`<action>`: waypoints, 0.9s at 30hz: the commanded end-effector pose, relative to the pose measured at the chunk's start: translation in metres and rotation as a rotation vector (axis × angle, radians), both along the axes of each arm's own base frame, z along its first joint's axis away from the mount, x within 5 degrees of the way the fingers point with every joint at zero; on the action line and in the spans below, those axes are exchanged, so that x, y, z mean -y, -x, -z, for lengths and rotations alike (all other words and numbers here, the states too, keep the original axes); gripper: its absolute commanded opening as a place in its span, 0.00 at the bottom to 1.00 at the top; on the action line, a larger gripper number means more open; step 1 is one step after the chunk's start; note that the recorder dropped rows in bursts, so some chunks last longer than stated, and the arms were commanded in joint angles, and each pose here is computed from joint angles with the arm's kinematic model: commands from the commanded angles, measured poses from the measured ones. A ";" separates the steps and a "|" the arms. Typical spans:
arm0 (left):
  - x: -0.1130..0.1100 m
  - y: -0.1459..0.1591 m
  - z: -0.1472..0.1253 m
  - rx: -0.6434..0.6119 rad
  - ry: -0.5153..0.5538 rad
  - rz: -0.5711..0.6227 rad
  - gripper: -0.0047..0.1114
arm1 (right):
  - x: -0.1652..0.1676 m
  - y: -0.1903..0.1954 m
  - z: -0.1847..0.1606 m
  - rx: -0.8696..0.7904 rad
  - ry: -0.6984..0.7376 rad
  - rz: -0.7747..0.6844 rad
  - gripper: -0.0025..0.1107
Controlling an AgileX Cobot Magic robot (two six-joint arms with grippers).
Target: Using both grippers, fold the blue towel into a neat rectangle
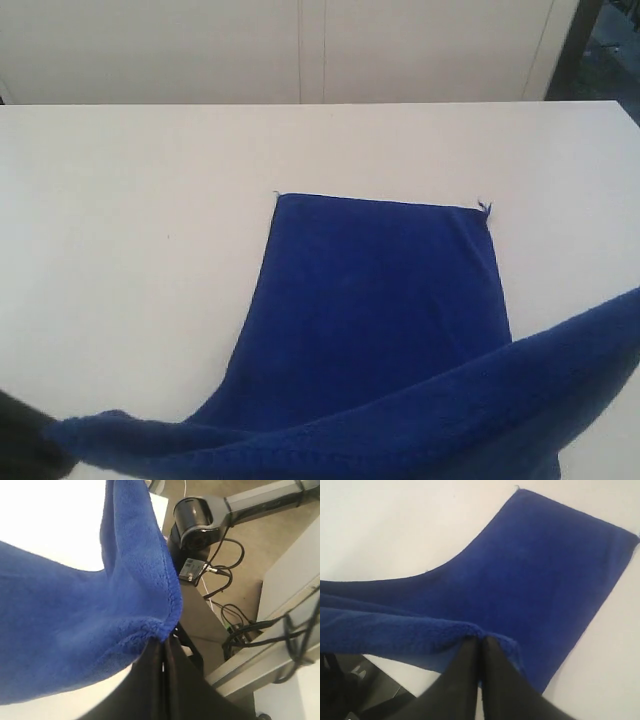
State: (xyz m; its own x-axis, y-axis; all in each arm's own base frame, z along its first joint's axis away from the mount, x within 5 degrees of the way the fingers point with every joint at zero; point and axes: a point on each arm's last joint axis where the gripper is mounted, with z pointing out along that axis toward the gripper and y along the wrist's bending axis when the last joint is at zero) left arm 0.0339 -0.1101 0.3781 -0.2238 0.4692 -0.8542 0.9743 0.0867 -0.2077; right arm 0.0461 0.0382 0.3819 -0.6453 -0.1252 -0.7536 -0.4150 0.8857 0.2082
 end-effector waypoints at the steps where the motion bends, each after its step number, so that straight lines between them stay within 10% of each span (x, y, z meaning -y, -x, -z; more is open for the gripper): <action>1: -0.005 0.009 -0.004 -0.003 0.029 0.017 0.04 | 0.002 0.009 0.000 0.031 -0.016 0.009 0.02; 27: 0.026 -0.073 0.064 0.090 0.039 -0.417 0.04 | 0.008 -0.062 0.061 -0.064 0.149 0.183 0.02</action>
State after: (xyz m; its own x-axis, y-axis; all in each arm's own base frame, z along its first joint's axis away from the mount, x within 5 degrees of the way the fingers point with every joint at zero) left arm 0.0956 -0.1293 0.3217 -0.2892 0.3237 -0.9009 0.8893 0.4392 -0.1277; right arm 0.0928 0.0293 0.3269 -0.7129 -0.1188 -0.6912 -0.2561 0.9616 0.0989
